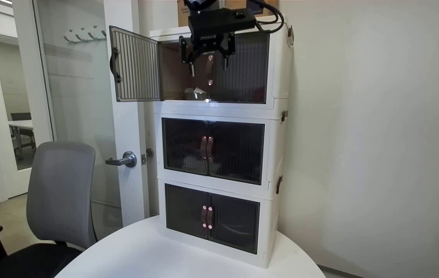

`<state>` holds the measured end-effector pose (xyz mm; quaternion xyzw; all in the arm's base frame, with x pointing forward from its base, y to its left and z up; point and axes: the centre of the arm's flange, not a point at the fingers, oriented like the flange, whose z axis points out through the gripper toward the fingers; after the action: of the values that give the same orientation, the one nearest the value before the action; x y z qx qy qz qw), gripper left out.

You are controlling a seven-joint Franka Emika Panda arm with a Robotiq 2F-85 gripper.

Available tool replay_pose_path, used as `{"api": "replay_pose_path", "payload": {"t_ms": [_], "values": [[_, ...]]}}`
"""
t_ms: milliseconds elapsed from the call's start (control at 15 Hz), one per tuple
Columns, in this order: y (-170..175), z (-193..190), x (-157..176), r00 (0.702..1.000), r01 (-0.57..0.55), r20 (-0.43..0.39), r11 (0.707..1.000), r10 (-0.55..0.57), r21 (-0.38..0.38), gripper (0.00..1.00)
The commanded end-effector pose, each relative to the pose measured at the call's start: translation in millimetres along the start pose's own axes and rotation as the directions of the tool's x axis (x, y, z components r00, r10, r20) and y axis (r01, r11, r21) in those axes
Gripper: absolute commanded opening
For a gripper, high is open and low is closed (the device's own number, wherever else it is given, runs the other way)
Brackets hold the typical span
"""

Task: Open the doors of the top compartment of the cabinet.

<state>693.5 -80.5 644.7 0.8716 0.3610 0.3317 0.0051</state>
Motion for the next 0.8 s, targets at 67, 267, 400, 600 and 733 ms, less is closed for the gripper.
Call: {"api": "replay_pose_path", "payload": {"t_ms": [67,267,400,600,733], "values": [[57,15,7,0.984,0.096,-0.155,0.993,-0.086,0.062,1.00],[59,20,3,0.974,0.091,-0.216,0.993,-0.072,0.078,1.00],[59,22,1,0.970,0.075,-0.239,0.994,-0.052,0.085,1.00],[58,29,-2,0.961,0.058,-0.275,0.994,-0.031,0.092,1.00],[58,36,-3,0.955,0.042,-0.295,0.995,-0.012,0.094,1.00]]}}
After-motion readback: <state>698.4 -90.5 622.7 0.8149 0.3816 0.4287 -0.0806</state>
